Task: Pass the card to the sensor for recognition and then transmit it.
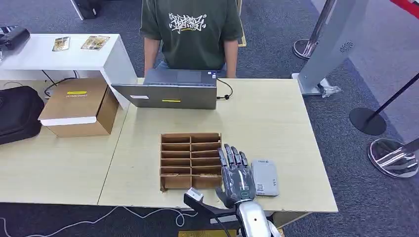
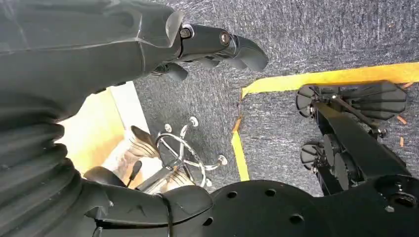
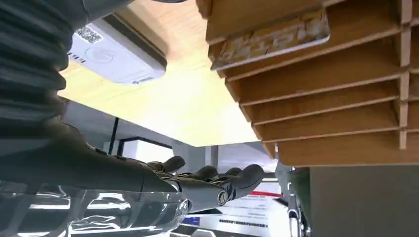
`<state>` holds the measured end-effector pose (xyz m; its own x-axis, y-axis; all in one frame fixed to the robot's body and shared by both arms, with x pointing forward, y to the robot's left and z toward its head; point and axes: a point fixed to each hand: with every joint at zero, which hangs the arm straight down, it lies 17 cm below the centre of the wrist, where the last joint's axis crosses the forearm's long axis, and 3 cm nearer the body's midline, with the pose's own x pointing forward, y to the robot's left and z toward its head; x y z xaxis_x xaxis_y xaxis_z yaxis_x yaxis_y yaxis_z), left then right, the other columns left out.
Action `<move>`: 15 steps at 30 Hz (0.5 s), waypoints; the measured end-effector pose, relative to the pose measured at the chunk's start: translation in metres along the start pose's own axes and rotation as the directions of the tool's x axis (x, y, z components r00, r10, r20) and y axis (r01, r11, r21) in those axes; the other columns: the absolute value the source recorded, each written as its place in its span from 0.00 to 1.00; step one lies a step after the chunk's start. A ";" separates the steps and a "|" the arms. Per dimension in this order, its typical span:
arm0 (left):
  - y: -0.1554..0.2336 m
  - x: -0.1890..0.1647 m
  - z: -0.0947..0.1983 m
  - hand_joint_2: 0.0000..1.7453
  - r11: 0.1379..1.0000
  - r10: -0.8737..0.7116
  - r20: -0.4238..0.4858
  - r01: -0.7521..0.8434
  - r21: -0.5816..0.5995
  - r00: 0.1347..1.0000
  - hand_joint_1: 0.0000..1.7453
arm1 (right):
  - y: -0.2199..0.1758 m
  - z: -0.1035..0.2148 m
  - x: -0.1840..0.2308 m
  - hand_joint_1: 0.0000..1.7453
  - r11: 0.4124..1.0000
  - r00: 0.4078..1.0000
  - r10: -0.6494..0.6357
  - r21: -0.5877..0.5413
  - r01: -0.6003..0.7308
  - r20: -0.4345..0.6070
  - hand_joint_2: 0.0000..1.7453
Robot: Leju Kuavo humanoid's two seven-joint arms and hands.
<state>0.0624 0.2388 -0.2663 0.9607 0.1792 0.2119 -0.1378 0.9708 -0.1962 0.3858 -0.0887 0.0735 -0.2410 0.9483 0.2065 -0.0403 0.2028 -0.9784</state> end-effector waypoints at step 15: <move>-0.006 -0.002 0.001 1.00 1.000 0.004 -0.003 -0.004 -0.024 1.000 0.00 | 0.034 -0.009 -0.002 0.00 0.997 1.000 0.018 0.071 -0.017 -0.006 1.00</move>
<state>0.0610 0.2324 -0.2648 0.9610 0.1822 0.2083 -0.1354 0.9660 -0.2203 0.3932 -0.0812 0.0398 -0.2362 0.9531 0.1891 -0.1046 0.1686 -0.9801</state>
